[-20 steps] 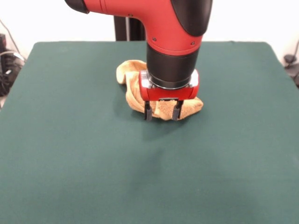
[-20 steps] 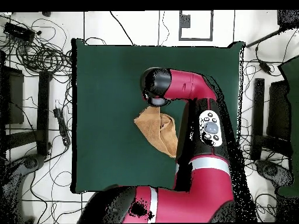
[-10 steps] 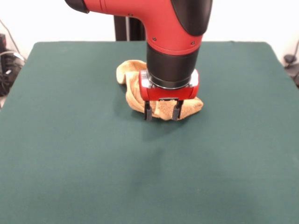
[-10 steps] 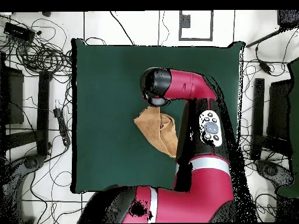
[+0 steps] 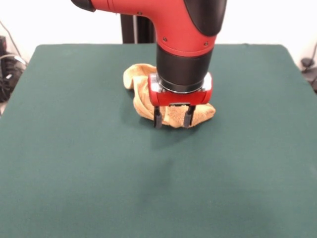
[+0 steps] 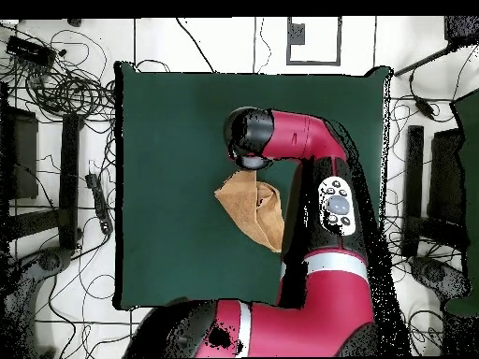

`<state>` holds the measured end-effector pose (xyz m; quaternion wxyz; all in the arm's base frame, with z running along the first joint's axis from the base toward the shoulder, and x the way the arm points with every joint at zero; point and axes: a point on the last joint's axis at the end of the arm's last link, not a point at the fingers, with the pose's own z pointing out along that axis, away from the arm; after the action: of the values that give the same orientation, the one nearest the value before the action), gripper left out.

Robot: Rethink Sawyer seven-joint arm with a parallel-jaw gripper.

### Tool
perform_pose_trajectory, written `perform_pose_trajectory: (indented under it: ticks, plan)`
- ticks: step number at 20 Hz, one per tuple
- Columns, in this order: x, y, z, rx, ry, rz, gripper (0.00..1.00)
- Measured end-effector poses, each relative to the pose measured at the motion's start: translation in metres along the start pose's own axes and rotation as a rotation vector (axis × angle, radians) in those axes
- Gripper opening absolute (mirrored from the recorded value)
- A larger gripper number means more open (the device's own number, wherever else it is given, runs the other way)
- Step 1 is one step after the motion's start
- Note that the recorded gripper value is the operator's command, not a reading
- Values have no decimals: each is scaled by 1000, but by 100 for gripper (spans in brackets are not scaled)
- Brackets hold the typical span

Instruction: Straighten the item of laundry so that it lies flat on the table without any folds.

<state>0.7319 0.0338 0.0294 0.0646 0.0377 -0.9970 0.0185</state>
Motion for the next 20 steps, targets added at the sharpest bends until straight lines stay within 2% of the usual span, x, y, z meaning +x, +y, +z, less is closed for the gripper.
perform_pose_trajectory:
  ticks: [20]
  plan:
    - [-10,-5,-40,14,-57,4,100]
